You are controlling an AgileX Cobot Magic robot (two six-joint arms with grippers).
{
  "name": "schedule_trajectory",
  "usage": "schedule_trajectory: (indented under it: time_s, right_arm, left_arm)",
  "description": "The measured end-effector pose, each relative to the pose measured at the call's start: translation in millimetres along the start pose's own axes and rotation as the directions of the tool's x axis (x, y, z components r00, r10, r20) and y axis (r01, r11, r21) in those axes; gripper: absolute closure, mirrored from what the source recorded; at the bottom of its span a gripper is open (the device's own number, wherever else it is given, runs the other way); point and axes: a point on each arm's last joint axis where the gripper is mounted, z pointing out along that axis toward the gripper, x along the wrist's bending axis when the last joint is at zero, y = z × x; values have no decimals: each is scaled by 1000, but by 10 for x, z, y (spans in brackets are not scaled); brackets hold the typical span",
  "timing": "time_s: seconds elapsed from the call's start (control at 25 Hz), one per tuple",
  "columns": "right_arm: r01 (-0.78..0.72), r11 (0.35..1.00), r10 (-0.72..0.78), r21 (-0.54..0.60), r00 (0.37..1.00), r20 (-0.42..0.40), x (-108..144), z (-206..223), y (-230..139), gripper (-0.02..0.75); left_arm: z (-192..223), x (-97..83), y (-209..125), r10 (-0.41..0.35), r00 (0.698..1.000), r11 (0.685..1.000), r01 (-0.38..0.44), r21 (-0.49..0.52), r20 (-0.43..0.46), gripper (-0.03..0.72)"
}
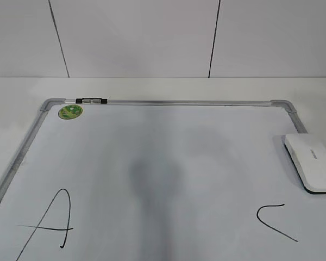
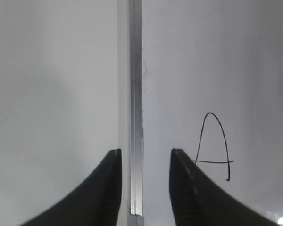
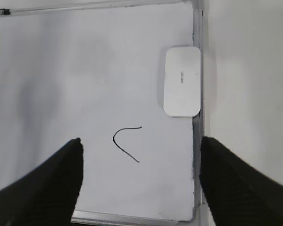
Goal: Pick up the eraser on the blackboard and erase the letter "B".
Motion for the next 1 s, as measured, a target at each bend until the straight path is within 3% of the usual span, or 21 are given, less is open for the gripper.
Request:
schedule_trajectory:
  time_s: [0.28, 0.52, 1.0]
  right_arm:
    - [14, 999, -13, -33, 1000, 25, -53, -76, -641, 148]
    - [40, 997, -34, -67, 995, 89, -133, -87, -979, 148]
    - [30, 999, -34, 43, 993, 114, -224, 237, -1305, 148]
  left_arm:
    - [-424, 18, -628, 15, 1000, 993, -13, -115, 13, 440]
    - [-682, 52, -1231, 31, 999, 970, -24, -242, 24, 446]
    - [-578, 157, -2202, 64, 997, 920, -45, -389, 35, 447]
